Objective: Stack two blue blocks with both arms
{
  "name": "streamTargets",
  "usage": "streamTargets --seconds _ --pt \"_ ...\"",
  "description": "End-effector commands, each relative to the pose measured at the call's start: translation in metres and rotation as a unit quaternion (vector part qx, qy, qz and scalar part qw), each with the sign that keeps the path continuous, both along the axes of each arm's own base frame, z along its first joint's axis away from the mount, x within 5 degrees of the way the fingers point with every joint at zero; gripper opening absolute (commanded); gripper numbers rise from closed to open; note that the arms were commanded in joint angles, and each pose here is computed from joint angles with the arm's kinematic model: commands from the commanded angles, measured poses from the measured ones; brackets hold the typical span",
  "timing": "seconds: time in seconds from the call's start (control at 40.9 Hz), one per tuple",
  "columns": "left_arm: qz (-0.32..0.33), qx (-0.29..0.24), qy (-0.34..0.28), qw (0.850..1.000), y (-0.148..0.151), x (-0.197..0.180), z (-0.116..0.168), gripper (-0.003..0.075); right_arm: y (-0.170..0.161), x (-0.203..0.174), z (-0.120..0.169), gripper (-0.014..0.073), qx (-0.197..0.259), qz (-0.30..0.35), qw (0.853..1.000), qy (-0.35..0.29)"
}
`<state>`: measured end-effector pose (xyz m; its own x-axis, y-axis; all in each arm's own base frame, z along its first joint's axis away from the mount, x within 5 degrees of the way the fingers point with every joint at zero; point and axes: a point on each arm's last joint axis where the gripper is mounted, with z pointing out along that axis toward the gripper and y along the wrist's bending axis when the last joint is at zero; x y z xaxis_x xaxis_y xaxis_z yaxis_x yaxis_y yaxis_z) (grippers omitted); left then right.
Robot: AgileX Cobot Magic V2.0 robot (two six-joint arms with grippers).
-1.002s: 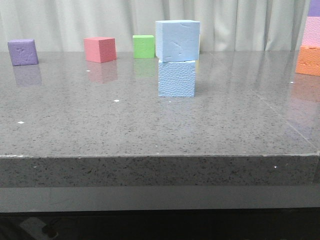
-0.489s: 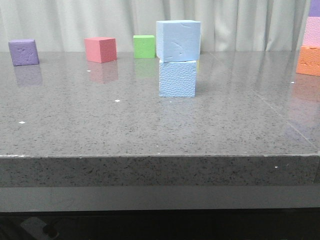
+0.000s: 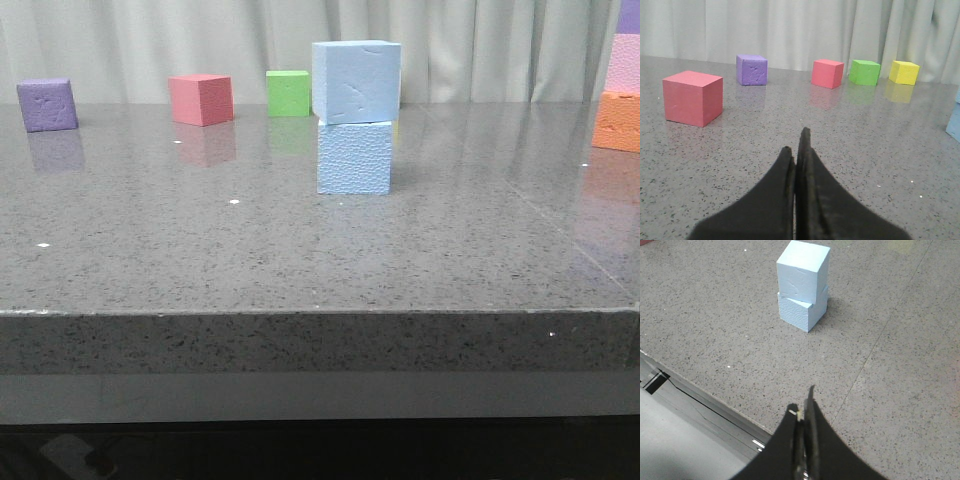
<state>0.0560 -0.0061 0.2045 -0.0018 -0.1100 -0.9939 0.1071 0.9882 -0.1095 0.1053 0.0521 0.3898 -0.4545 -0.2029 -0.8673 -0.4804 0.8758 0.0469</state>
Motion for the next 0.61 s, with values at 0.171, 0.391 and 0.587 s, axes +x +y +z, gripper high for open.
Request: streamTargets --seconds 0.171,0.391,0.587 --pt "0.003 -0.009 -0.053 0.999 0.0007 -0.0019 0.0083 -0.002 -0.0008 0.0007 0.0124 -0.0067 0.022 -0.009 0.999 -0.037" --pt "0.004 0.002 -0.055 0.998 0.0007 -0.002 0.0085 -0.002 -0.0008 0.0007 0.0124 -0.0067 0.022 -0.009 0.999 -0.037" --pt "0.005 0.025 -0.058 0.998 0.0007 -0.002 0.0085 -0.002 -0.0008 0.0007 0.0124 -0.0067 0.022 -0.009 0.999 -0.037"
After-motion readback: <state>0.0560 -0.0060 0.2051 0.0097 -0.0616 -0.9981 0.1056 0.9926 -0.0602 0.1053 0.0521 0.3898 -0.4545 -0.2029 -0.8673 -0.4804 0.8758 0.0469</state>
